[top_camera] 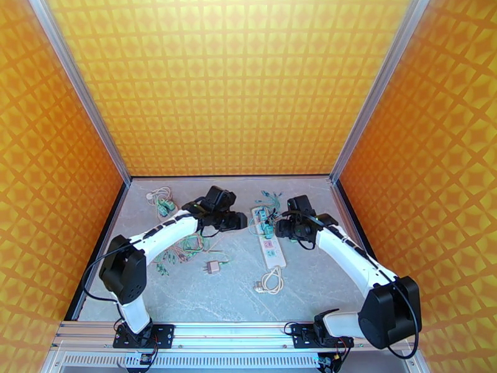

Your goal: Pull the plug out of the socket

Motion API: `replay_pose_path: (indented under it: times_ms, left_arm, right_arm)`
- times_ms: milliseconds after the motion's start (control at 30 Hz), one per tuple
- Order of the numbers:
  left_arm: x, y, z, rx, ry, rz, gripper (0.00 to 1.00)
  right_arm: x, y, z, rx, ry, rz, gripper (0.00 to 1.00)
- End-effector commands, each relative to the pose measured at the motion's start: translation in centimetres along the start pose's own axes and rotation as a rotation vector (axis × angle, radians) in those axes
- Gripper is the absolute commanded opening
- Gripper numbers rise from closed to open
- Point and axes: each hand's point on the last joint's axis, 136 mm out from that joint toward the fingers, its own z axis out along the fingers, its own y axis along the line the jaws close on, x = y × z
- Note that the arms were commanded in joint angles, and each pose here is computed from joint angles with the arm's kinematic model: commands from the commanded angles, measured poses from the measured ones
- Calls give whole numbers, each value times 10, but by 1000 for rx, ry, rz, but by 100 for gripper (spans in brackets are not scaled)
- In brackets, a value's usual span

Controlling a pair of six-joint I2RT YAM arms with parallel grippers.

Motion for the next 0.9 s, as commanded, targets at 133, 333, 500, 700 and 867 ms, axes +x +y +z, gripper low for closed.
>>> replay_pose_path:
  times_ms: [133,333,500,700,867]
  left_arm:
    - [19,-11,44,49,98,0,59]
    - [4,-14,60,54,89,10,57]
    - [-9,-22,64,70,69,26,49]
    - [-22,-49,50,157,19,67,37]
    - [-27,-65,43,223,6,74,30]
  right_arm:
    - [0,21,6,-140,-35,74,58]
    - [-3,20,7,-133,-43,58,58]
    - [-2,22,9,-145,-38,49,54]
    - [0,25,14,-161,-32,52,54]
    - [0,28,17,-179,-35,54,53]
